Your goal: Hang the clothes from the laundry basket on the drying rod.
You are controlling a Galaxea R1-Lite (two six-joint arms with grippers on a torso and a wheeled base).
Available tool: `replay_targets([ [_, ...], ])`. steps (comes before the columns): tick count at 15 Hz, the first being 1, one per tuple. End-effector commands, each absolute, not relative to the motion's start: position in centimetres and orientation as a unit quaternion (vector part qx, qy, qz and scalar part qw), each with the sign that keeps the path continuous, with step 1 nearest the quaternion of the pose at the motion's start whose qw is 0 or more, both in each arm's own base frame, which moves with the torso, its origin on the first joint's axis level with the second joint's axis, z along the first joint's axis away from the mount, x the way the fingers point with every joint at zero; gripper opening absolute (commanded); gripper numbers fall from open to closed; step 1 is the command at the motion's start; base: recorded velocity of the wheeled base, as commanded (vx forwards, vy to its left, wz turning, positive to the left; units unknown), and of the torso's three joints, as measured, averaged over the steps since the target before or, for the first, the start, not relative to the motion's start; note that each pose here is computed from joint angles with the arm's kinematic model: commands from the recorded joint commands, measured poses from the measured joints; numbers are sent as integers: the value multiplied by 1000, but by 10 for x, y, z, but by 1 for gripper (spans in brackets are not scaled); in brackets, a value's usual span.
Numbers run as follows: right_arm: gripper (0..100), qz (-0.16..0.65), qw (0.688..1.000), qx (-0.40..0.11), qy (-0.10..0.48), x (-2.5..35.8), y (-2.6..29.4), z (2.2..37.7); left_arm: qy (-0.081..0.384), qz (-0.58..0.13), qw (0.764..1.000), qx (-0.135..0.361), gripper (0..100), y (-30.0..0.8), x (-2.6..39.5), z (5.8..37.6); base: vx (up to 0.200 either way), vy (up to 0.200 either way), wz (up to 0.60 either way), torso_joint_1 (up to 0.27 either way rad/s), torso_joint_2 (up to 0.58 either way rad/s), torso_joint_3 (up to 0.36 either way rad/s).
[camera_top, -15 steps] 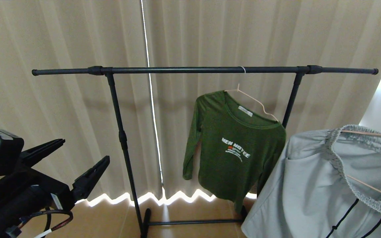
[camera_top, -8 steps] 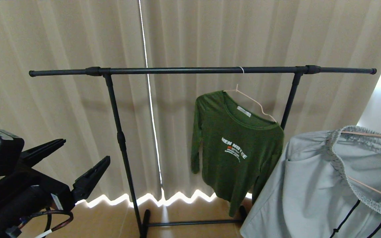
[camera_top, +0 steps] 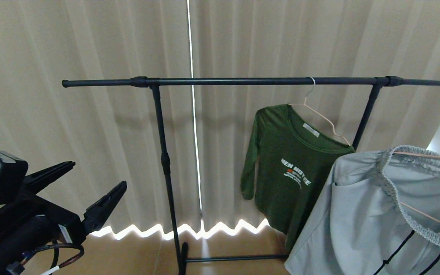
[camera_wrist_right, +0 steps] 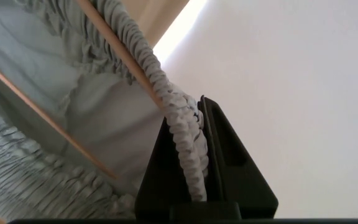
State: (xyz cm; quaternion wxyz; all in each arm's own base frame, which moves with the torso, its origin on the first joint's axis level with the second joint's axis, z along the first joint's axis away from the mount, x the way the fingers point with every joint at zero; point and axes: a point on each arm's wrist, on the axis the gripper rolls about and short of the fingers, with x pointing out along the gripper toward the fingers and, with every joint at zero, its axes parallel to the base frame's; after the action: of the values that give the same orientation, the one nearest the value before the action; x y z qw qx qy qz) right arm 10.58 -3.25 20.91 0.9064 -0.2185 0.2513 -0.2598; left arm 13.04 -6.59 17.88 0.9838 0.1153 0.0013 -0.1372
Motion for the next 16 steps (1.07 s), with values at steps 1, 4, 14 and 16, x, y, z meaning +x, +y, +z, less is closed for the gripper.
replay_targets([
  [1,0,-258,907,-219,252,107,-32,209,4,-137,984,116,100,-66,130,177,0,200,0,2,2,-2],
  [4,0,-228,917,-224,240,109,-26,211,7,-138,983,118,100,-65,129,175,0,0,0,0,0,0],
  [14,0,-117,949,-210,202,154,9,237,13,-138,983,118,100,-66,130,174,0,0,0,0,0,0],
  [16,0,-106,949,-215,204,156,13,235,13,-138,983,118,100,-66,130,174,200,0,0,0,2,0],
])
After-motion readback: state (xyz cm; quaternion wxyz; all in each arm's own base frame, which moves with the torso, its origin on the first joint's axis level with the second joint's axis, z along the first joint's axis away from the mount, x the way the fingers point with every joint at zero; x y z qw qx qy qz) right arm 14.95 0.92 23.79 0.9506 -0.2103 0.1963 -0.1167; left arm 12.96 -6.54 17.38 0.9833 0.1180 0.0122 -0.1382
